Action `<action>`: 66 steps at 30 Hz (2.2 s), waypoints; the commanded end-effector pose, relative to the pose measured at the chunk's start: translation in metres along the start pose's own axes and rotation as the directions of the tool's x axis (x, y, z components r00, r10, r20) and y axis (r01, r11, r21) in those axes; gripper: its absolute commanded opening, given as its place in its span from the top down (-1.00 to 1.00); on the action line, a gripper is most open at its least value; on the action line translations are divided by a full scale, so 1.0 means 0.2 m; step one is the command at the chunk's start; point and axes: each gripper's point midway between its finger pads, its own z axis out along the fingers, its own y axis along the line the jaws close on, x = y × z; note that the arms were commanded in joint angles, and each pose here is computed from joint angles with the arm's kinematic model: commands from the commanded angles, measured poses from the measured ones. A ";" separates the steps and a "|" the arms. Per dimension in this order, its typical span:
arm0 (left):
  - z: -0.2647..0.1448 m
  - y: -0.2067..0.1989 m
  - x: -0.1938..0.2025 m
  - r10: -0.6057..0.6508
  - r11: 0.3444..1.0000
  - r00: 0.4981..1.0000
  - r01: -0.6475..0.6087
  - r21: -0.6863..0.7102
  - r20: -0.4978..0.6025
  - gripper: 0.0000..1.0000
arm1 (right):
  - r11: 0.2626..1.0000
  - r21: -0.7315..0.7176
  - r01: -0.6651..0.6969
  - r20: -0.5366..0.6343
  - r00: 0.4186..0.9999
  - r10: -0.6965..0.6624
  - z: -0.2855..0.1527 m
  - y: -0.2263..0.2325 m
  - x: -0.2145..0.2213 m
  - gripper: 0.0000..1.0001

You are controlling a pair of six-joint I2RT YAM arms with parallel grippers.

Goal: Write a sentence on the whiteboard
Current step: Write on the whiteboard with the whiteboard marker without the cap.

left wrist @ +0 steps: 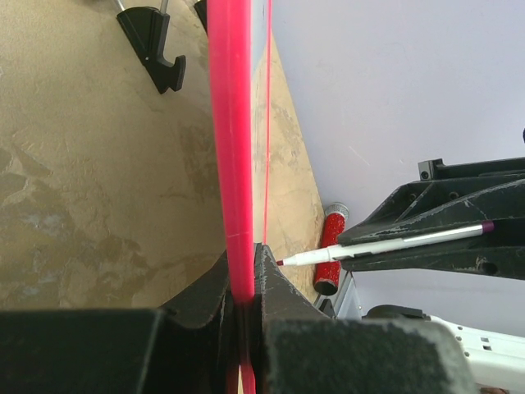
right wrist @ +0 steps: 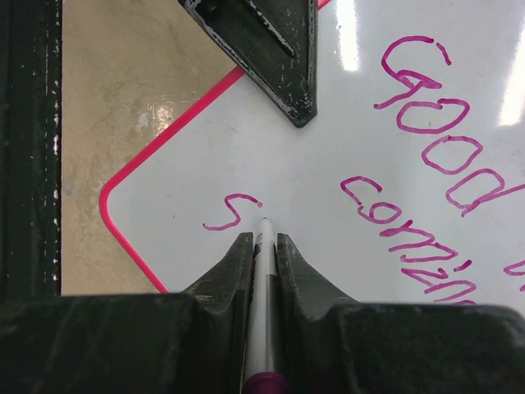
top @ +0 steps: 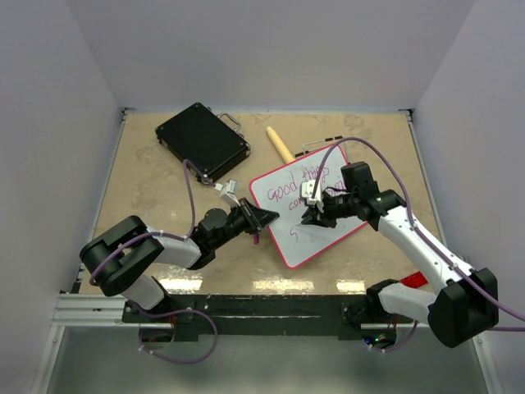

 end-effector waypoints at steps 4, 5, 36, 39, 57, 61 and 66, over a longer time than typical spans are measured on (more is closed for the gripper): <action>0.01 -0.15 -0.12 0.036 0.993 0.994 -0.047 0.108 0.099 1.00 | 1.000 -0.019 0.011 -0.010 1.000 -0.011 0.03 0.01 0.01 1.00; 0.01 -0.15 -0.12 0.036 0.993 0.994 -0.047 0.109 0.100 1.00 | 1.000 -0.021 0.010 -0.012 1.000 -0.011 0.03 0.01 0.01 1.00; -0.02 -0.16 -0.12 0.039 0.991 0.994 -0.052 0.124 0.103 1.00 | 0.988 0.151 -0.028 -0.089 0.995 0.042 0.01 -0.13 0.07 1.00; -0.03 -0.16 -0.12 0.039 0.992 0.994 -0.051 0.119 0.101 1.00 | 0.986 0.163 -0.028 -0.090 0.995 0.043 0.01 -0.14 0.07 1.00; -0.02 -0.15 -0.11 0.037 0.991 0.994 -0.048 0.121 0.099 1.00 | 0.995 0.091 -0.033 -0.009 0.999 0.034 0.05 -0.11 -0.02 1.00; -0.02 -0.16 -0.11 0.038 0.991 0.994 -0.050 0.124 0.099 1.00 | 0.995 0.092 -0.038 -0.031 0.999 0.041 0.05 -0.11 0.02 1.00; -0.02 -0.16 -0.11 0.038 0.991 0.994 -0.050 0.124 0.099 1.00 | 0.998 0.064 -0.025 -0.050 0.998 0.029 0.05 -0.07 0.04 1.00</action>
